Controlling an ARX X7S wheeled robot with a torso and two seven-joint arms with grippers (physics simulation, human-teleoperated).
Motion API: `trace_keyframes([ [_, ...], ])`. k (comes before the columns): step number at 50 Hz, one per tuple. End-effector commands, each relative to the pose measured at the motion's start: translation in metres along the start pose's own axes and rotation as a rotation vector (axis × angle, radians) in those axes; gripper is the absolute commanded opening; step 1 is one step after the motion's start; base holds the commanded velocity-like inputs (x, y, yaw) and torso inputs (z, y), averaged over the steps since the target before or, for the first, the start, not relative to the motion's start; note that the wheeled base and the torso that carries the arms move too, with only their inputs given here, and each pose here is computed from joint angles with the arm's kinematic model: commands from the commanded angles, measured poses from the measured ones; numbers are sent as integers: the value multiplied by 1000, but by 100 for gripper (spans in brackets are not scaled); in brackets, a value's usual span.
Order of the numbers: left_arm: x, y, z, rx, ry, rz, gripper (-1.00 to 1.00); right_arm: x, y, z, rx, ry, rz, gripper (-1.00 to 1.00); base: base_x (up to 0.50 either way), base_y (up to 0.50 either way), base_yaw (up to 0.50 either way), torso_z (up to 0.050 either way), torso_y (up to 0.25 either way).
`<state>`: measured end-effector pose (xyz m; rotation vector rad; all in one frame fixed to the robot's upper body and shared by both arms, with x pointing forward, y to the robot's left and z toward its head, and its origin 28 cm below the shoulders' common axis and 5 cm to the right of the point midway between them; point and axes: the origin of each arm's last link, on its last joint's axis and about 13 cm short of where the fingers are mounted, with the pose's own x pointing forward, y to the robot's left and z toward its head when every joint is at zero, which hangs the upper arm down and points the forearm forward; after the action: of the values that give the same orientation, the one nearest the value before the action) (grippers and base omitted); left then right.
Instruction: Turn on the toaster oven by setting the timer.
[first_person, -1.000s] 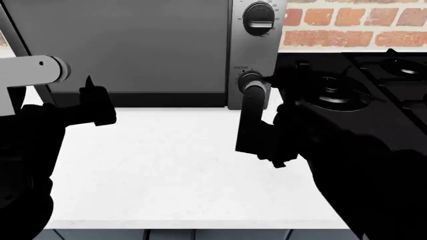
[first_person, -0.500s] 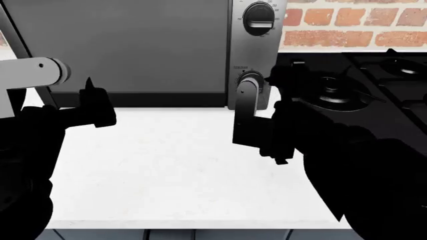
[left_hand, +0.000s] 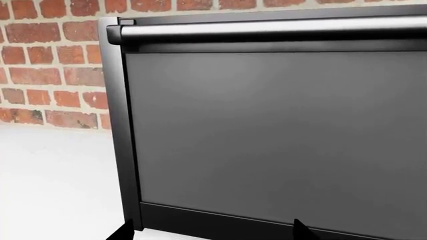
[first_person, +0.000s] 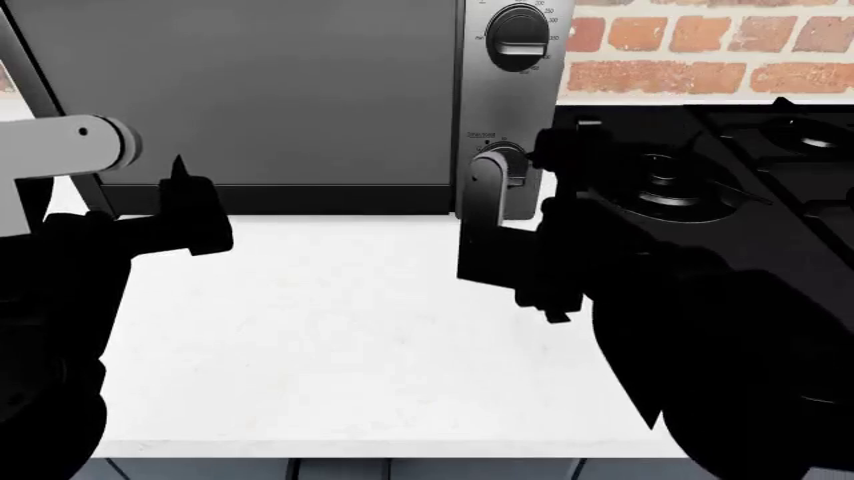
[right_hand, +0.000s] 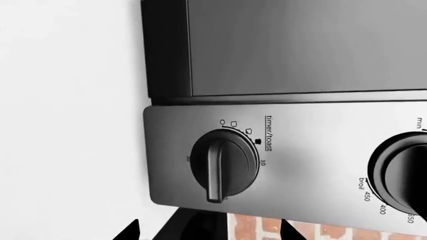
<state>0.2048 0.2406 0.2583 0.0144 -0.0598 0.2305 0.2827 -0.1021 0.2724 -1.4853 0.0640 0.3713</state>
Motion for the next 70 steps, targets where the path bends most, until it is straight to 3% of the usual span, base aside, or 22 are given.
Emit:
trace_keyframes([
  [1, 1, 0, 0, -2, 1, 2, 100, 5, 0, 1, -1, 29, -3, 100, 0, 0, 0, 0, 0],
  [70, 1, 0, -1, -6, 7, 2, 100, 17, -2, 14, -65, 10, -6, 100, 0, 0, 0, 0, 0],
])
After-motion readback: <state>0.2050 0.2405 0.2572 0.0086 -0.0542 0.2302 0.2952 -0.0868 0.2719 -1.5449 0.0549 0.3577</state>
